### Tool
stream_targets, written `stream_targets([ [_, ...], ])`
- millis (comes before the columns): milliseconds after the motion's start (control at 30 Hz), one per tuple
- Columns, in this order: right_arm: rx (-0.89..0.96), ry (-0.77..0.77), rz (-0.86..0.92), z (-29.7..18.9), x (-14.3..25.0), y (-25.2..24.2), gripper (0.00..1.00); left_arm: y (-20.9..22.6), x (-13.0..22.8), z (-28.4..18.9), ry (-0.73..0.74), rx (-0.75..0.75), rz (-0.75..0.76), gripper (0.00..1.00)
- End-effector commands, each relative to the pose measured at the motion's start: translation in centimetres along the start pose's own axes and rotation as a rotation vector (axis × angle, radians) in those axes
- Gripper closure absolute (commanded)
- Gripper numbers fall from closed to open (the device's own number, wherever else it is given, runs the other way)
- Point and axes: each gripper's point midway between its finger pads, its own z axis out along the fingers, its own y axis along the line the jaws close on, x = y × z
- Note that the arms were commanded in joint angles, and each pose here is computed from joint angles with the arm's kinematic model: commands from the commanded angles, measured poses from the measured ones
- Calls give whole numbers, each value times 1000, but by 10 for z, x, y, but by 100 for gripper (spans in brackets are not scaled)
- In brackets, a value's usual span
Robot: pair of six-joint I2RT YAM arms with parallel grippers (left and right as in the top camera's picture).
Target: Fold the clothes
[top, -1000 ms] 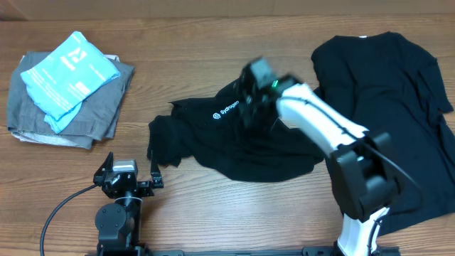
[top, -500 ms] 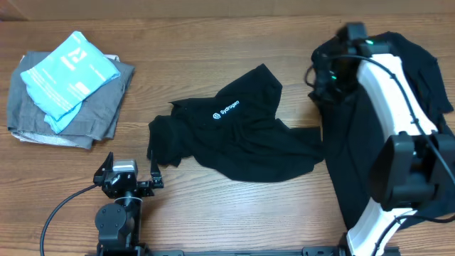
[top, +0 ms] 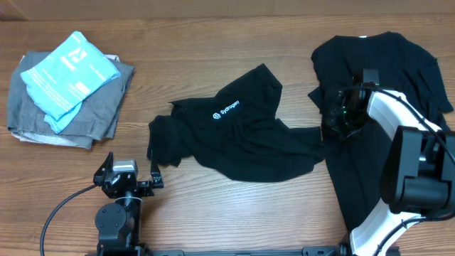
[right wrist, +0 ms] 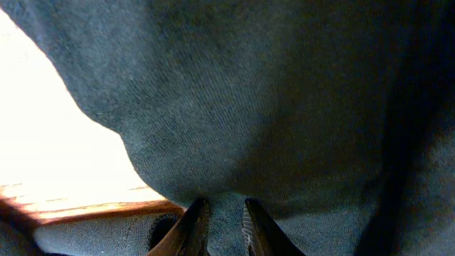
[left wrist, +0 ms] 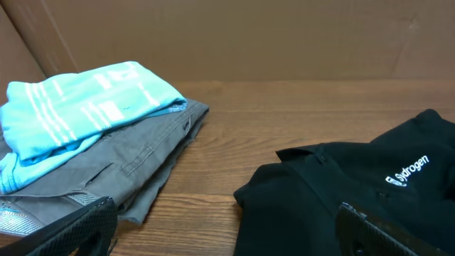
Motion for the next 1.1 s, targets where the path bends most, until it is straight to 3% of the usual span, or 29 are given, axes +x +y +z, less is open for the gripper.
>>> stream_targets([
  [0, 150, 27, 86, 17, 17, -34, 76, 2, 1, 0, -1, -11, 19, 0],
  [433, 173, -193, 451, -10, -35, -156, 75, 2, 1, 0, -1, -11, 19, 0],
  [600, 127, -276, 493, -29, -58, -178, 70, 2, 1, 0, -1, -11, 19, 0],
  [700, 90, -330, 497, -51, -79, -181, 65, 2, 1, 0, -1, -11, 19, 0],
  [867, -65, -378, 337, -112, -118, -145, 51, 2, 1, 0, -1, -11, 19, 0],
  [1067, -146, -323, 257, -166, -118, -91, 50, 2, 1, 0, -1, -11, 19, 0],
])
